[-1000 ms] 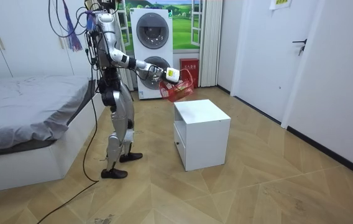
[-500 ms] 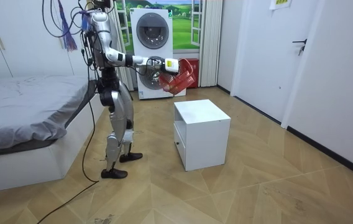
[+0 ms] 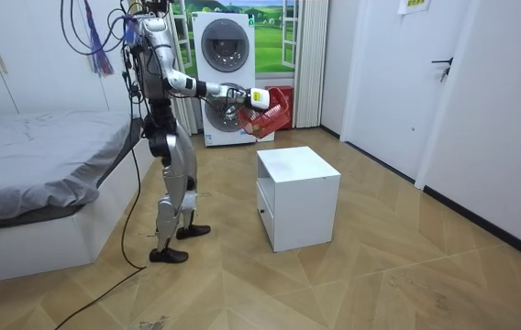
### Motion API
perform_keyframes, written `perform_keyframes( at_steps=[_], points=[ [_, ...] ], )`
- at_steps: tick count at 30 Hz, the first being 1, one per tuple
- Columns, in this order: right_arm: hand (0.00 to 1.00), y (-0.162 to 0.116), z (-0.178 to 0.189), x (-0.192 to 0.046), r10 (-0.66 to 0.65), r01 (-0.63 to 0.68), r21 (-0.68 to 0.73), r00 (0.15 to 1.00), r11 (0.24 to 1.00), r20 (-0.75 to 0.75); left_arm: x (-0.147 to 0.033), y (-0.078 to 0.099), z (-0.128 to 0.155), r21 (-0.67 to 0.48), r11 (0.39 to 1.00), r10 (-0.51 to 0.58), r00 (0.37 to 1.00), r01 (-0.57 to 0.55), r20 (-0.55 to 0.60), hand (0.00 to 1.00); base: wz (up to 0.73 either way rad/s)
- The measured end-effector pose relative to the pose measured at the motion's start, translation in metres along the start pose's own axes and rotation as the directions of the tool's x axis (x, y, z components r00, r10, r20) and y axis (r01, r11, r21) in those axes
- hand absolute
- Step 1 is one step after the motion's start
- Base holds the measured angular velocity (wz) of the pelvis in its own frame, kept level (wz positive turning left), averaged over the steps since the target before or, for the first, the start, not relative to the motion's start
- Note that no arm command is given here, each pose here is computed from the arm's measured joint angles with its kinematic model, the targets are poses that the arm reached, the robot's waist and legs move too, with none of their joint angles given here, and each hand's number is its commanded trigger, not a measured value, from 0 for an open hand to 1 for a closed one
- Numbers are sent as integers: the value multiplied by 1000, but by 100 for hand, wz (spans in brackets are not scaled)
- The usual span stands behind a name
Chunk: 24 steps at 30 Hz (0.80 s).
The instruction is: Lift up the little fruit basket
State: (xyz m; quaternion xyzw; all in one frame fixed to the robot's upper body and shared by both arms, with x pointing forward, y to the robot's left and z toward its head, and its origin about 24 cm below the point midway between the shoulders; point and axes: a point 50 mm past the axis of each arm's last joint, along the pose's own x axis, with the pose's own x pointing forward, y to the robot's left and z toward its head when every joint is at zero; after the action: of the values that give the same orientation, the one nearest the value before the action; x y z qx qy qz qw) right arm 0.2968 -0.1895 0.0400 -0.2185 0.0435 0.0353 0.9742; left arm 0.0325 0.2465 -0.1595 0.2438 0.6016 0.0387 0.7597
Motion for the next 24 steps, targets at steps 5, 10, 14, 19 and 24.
perform_keyframes(
  at_steps=[5,10,14,19,24],
  points=[
    [100,-14,2,9,-41,41,4,999,999,-7,0,2,-5,0,1000,-27,999,27,-21,0,0],
    [100,-15,-16,8,-35,35,-3,995,999,-91,-1,0,-11,-20,998,-53,998,52,-39,0,-5],
    [100,-12,-34,2,-16,15,-8,984,1000,-176,-1,3,-14,-19,998,-54,998,53,-42,0,-11],
    [100,-11,-39,0,10,-14,-17,980,1000,-198,2,14,0,-14,999,-29,999,29,13,0,9],
    [100,-11,-44,-2,25,-25,3,975,1000,-219,2,10,4,-6,999,-36,999,37,18,0,23]
  ],
)
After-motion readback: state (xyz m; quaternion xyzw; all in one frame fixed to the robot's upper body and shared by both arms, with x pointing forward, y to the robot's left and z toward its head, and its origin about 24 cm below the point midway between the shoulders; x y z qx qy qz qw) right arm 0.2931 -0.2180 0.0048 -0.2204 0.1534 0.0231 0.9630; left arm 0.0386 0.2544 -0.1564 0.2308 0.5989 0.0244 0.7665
